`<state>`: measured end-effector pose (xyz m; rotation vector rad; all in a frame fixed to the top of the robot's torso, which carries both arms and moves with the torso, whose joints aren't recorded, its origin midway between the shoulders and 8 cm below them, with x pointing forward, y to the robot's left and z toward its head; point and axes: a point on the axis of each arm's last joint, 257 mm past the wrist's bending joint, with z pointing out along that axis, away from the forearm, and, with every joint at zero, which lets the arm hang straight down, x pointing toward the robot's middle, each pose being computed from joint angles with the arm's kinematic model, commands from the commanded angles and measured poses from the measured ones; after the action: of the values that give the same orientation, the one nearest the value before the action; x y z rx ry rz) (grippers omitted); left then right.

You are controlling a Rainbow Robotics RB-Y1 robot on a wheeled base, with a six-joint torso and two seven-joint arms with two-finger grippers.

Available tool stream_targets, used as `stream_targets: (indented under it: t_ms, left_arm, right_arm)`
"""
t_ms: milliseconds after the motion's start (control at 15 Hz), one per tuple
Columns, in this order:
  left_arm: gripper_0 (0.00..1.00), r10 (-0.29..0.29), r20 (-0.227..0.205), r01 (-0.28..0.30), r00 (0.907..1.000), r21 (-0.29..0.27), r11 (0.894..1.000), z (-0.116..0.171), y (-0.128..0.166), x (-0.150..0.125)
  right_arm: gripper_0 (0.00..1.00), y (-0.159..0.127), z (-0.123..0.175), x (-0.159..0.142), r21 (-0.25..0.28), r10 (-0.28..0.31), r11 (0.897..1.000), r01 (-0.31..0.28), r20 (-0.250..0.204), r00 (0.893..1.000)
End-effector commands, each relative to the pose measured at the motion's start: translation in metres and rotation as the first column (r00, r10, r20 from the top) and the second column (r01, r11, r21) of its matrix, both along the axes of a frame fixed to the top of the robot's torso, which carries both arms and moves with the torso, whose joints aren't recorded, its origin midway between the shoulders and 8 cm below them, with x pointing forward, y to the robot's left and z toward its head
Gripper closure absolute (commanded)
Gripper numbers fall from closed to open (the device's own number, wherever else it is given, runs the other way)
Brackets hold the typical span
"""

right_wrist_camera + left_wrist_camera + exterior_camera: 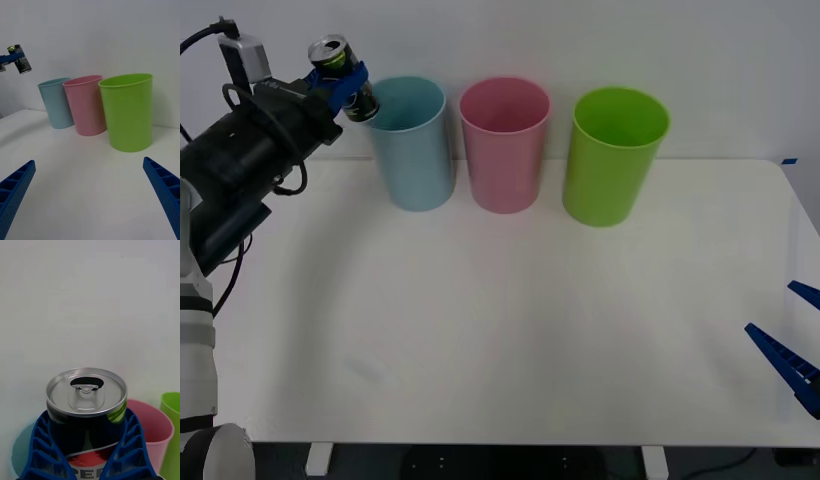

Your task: Grasp the object on the table and drop it into the matching bin: aluminum can to the light blue bin, PET bottle to the pink bin.

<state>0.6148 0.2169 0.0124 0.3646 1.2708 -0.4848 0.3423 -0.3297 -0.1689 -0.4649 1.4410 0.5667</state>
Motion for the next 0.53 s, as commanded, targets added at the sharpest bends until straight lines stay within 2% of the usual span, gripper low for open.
stream_targets:
  t_ms: [67, 200, 533]
  left_arm:
    - [0.98, 0.000, -0.020, 0.001, 0.9998, 0.023, 1.000, 0.004, -0.012, 0.023]
    - [0.98, 0.003, -0.027, -0.003, 0.9996, 0.027, 1.000, 0.010, -0.017, 0.036]
    - [0.98, 0.050, -0.049, -0.046, 0.9976, 0.084, 0.995, 0.012, -0.027, 0.069]
  right_arm:
    - [0.00, 0.000, 0.000, 0.000, 0.000, 0.000, 1.000, 0.000, 0.000, 1.000]
    - [0.00, 0.000, 0.000, 0.000, 0.000, 0.000, 1.000, 0.000, 0.000, 1.000]
    - [0.00, 0.000, 0.000, 0.000, 0.000, 0.000, 1.000, 0.000, 0.000, 1.000]
